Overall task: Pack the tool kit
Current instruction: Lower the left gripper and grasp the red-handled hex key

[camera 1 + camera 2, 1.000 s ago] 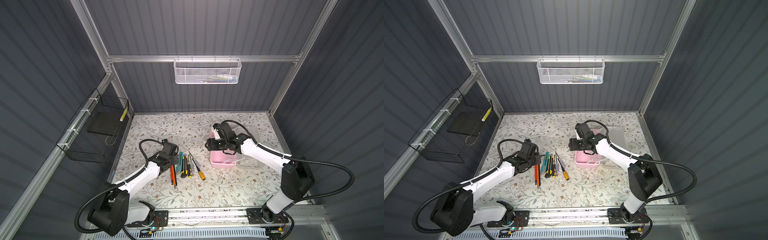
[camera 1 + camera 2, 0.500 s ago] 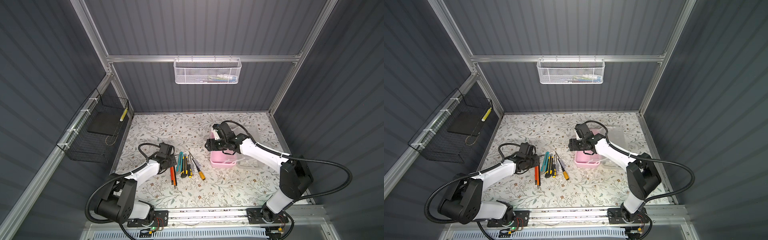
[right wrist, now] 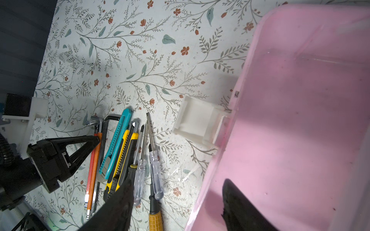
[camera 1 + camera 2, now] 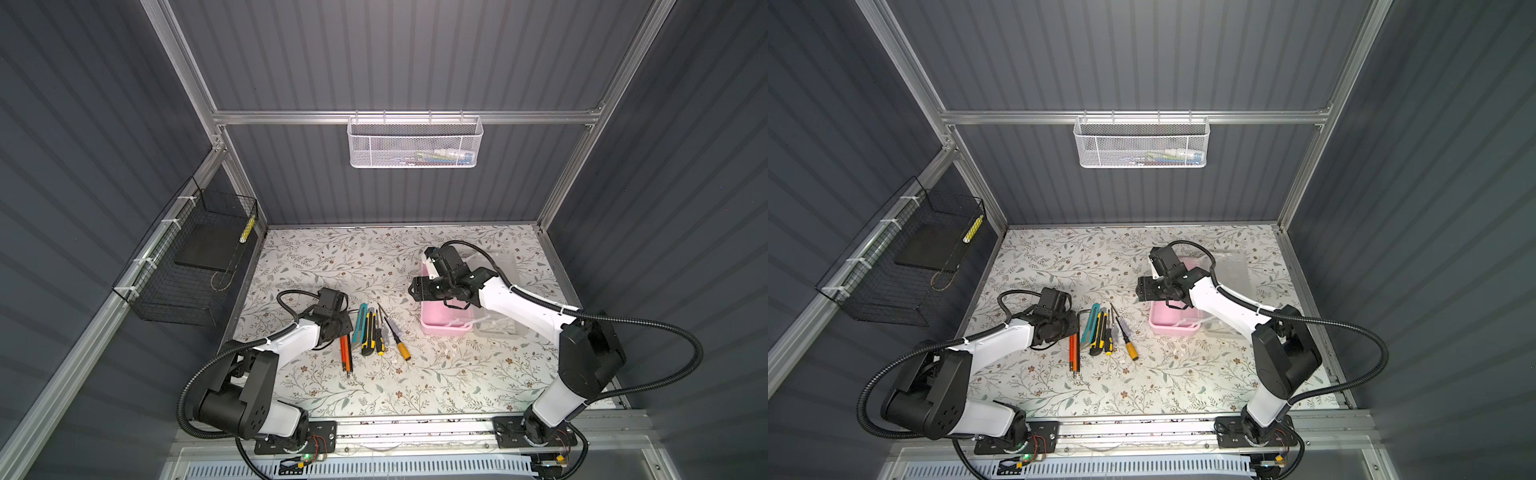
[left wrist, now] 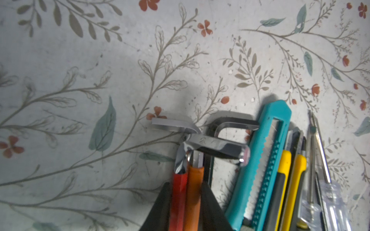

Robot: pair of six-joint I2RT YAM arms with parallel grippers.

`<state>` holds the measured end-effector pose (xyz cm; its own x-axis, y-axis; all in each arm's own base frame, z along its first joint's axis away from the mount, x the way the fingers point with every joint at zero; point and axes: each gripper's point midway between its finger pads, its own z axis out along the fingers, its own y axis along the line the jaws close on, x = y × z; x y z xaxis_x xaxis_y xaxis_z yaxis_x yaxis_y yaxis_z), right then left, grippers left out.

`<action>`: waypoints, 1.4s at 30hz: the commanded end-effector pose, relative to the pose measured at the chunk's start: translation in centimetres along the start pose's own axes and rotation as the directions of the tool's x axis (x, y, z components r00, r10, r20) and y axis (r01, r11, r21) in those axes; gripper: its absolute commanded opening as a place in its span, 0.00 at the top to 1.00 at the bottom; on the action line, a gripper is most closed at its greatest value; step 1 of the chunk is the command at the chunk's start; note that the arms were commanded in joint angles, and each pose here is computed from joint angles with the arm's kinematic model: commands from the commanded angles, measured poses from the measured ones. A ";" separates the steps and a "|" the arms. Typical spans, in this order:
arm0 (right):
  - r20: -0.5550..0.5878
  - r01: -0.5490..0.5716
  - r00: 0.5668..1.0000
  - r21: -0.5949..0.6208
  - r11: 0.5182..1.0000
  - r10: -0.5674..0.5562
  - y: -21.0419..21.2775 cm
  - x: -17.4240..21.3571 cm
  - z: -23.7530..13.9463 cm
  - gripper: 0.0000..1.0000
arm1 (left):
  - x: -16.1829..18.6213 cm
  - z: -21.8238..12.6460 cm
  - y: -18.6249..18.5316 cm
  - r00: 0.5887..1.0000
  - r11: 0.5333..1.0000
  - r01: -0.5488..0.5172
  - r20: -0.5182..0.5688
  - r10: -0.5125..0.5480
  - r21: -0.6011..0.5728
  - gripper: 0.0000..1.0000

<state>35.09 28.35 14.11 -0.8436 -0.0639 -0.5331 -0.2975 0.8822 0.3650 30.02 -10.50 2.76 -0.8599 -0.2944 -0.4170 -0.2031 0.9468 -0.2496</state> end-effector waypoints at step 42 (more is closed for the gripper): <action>-0.029 -0.051 0.998 -0.069 0.996 0.049 -0.2 0.7 1.5 0.30 | 2.7 -0.2 2.9 0.996 0.993 0.044 -0.071 -0.052 -0.112 0.94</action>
<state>35.39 28.86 12.60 -0.8657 -0.0413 -0.4988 -0.2870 0.8575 0.4270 28.04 -9.17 2.17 -0.8571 -0.3394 -0.3874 -0.2711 0.9368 -0.2210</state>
